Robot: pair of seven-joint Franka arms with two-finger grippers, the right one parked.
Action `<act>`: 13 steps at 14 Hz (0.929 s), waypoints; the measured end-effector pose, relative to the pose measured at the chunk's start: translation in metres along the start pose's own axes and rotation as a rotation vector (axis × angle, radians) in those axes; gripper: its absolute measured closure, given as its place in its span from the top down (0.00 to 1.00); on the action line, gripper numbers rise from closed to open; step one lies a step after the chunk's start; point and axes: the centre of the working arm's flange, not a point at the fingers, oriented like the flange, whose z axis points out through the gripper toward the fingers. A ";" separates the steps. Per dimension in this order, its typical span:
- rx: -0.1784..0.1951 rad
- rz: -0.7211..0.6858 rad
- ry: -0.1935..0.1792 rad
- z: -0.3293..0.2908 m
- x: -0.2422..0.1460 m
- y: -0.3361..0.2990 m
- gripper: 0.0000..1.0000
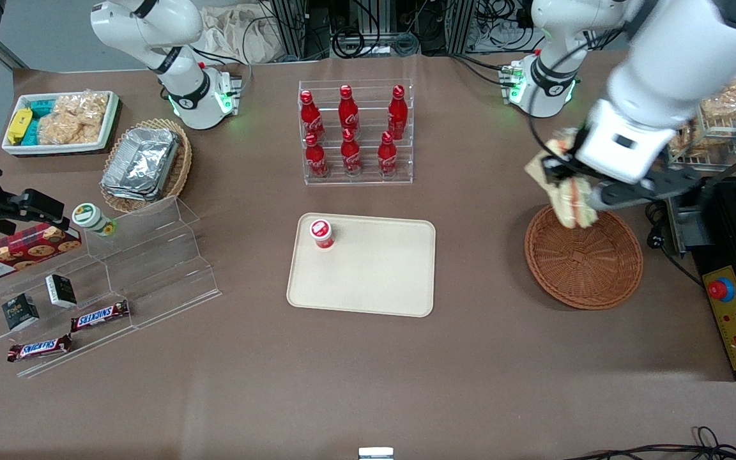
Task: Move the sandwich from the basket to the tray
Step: 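Lift the sandwich and carry it with the left gripper toward the cream tray, then lower the sandwich onto the tray and open the left gripper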
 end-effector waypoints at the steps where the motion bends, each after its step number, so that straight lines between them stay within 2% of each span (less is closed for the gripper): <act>1: -0.002 -0.002 0.000 0.000 -0.018 0.023 0.25; 3: -0.012 -0.008 0.011 0.010 -0.038 0.060 0.25; 6: -0.051 -0.023 0.007 0.060 -0.024 0.099 0.25; 8: -0.062 -0.014 -0.026 0.114 -0.005 0.120 0.25; 10: -0.053 0.015 -0.069 0.176 0.006 0.140 0.26; 13: -0.063 0.053 -0.093 0.262 0.015 0.167 0.26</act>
